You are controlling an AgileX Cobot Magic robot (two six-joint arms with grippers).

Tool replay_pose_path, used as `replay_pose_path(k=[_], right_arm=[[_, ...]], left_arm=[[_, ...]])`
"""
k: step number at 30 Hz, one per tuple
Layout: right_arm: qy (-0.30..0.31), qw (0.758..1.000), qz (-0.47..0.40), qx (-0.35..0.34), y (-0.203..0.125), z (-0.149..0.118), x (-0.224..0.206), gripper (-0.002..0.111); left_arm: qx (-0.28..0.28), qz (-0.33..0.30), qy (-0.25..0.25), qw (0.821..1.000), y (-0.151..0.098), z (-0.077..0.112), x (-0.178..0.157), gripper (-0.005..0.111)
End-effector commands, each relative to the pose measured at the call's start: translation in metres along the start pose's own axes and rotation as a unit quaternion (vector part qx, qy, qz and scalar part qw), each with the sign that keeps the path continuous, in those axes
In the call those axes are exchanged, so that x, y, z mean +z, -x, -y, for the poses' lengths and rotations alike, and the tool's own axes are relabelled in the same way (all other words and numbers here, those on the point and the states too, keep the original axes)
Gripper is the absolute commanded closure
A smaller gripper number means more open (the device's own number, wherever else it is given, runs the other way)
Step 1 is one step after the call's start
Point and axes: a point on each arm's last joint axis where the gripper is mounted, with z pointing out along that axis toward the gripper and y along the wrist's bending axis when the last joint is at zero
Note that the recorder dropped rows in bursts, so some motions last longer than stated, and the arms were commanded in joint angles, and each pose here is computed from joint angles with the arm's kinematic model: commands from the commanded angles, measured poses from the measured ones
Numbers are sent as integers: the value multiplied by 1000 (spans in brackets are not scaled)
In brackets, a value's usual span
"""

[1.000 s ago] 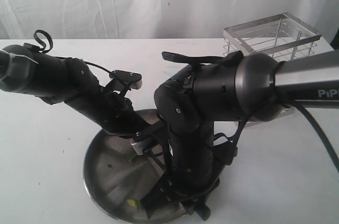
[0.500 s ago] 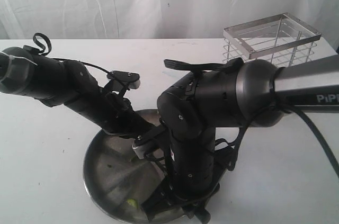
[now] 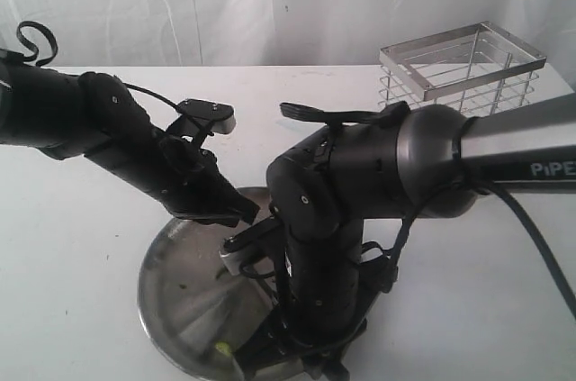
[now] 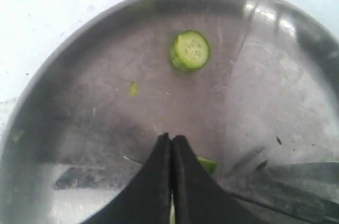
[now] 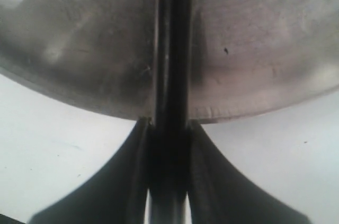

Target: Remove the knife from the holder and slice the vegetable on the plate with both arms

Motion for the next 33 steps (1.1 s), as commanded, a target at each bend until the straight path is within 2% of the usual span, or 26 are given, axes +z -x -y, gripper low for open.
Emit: replay_pose_path(k=[1, 5, 12, 14, 16, 21, 26, 29, 33], right_arm=[[6, 1000, -17, -5, 0, -1, 10, 108], [2, 999, -36, -8, -3, 0, 11, 108], [-9, 1000, 22, -15, -8, 3, -22, 108], [-12, 999, 35, -19, -9, 4, -29, 108], [-16, 999, 38, -22, -9, 5, -30, 108], [-20, 998, 53, -33, -5, 11, -31, 108], [21, 999, 40, -6, -3, 31, -32, 108], [68, 997, 31, -14, -3, 33, -33, 108], [84, 996, 33, -16, -3, 34, -34, 108]], left_arm=[[6, -19, -20, 1000, -4, 7, -9, 107], [36, -40, -4, 999, -13, 2, -8, 107], [-14, -9, 18, 1000, -8, -19, -27, 107], [8, -15, 15, 1000, -9, -21, -31, 107], [66, -32, 6, 997, -12, -20, -31, 107], [76, -34, 5, 996, -12, -20, -31, 107], [76, -34, 5, 996, -12, -20, -31, 107], [76, -31, 7, 997, -12, -20, -31, 107], [76, -31, 7, 997, -12, -20, -31, 107]])
